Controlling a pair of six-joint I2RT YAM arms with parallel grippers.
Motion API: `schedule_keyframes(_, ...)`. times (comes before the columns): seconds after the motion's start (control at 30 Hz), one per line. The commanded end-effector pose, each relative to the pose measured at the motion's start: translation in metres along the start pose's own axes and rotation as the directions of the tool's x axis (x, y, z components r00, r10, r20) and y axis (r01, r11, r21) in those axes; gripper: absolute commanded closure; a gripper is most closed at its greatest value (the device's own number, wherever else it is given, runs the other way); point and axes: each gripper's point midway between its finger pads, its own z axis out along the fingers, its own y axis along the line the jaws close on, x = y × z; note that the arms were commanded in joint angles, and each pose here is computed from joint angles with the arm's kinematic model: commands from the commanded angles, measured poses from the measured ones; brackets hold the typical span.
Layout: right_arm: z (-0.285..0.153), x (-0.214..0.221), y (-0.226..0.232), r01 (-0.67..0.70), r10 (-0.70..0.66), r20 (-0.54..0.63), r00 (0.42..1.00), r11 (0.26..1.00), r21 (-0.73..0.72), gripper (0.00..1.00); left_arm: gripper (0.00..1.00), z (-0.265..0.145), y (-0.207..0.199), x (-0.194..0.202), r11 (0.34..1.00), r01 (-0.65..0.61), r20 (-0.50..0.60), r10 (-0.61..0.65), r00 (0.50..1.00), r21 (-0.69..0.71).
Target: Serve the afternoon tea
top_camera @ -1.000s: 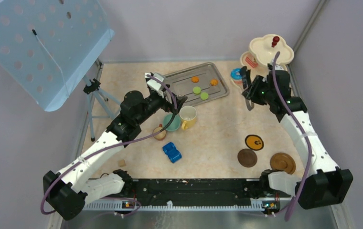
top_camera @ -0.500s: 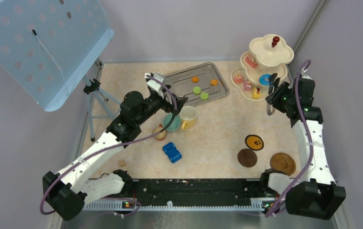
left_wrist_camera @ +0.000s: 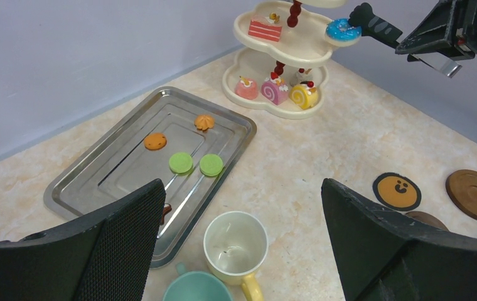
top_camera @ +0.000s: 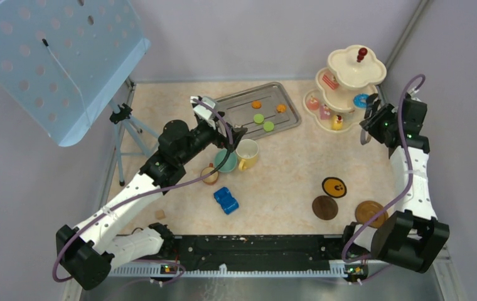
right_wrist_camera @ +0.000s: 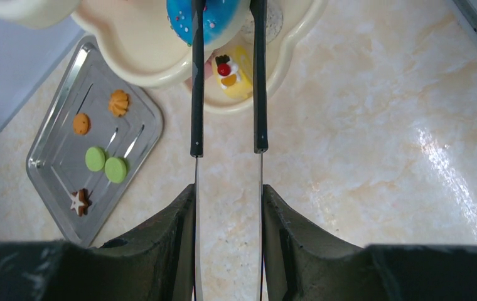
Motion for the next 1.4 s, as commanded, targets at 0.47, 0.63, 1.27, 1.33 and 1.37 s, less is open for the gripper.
schedule_keyframes(0.47,0.049,-0.074,0.021,-0.020,0.034,0.128,0.991,0.993,-0.115,1.00,0.01,0.004,0.003,-0.007,1.000,-0.021,0.027,0.021,0.999,-0.013)
schedule_keyframes(0.63,0.059,-0.075,0.018,-0.029,0.041,0.115,0.993,0.994,-0.104,0.95,0.01,0.002,0.003,-0.009,0.999,-0.026,0.034,0.027,0.999,-0.019)
schedule_keyframes(1.27,0.043,-0.067,0.011,0.006,-0.001,0.054,0.999,0.996,-0.093,0.57,0.01,0.000,0.000,-0.014,1.000,-0.023,0.049,0.023,0.999,-0.005)
schedule_keyframes(1.33,0.038,-0.065,0.008,0.010,-0.007,0.049,0.999,0.997,-0.072,0.57,0.01,0.000,0.000,-0.014,1.000,-0.023,0.049,0.023,0.999,-0.006)
schedule_keyframes(1.37,0.035,-0.063,0.006,0.014,-0.011,0.046,0.999,0.998,-0.058,0.58,0.01,-0.001,0.001,-0.014,1.000,-0.023,0.050,0.023,0.998,-0.006)
